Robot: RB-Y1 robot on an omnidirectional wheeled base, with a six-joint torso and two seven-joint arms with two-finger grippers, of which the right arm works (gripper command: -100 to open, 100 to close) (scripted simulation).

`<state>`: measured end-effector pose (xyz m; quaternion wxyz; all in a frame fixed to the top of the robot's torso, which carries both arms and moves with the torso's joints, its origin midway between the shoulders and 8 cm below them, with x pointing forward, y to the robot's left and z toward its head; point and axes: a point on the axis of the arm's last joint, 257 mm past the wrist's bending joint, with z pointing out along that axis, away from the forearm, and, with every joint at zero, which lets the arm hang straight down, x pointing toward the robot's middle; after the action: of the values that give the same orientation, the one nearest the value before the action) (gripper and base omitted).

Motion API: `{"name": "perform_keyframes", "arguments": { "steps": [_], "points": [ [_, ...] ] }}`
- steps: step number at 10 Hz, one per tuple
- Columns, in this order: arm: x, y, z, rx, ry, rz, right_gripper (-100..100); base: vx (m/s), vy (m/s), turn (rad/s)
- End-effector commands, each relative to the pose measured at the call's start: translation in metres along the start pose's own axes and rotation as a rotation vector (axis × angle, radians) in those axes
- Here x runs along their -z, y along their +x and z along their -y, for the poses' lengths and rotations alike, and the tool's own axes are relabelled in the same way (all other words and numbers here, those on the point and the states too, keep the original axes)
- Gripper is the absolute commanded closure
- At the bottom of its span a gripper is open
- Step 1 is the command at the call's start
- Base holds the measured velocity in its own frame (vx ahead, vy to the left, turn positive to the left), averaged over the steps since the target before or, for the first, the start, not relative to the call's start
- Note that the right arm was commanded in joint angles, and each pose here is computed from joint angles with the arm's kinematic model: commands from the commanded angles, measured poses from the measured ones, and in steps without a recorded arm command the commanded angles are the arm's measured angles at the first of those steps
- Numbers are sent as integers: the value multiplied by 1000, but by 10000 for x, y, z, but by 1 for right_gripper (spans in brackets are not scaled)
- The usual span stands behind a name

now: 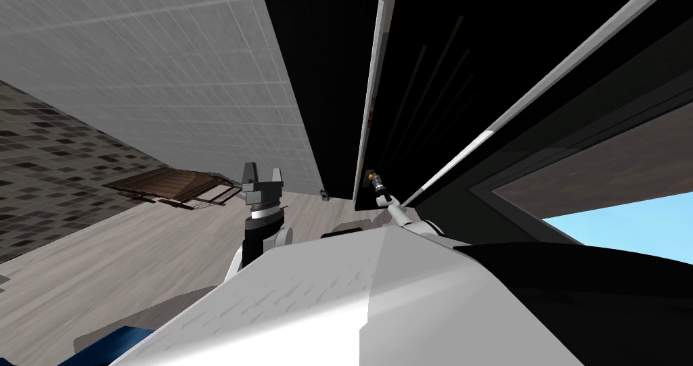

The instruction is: Pull the door open

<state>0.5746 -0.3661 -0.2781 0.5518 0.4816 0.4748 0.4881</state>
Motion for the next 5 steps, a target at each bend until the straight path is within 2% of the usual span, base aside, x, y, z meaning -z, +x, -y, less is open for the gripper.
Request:
{"name": "perform_keyframes", "arguments": {
  "steps": [1, 2, 4, 5],
  "points": [
    [-28, -15, -61, -82, -16, 13, 100, -50, -37, 110],
    [-28, -15, -61, -87, -16, 13, 100, -41, -30, 64],
    [-28, -99, -53, -207, -16, 46, 100, -65, -33, 133],
    [-28, -99, -53, -220, -17, 46, 100, -64, -41, 59]
  ]
}}
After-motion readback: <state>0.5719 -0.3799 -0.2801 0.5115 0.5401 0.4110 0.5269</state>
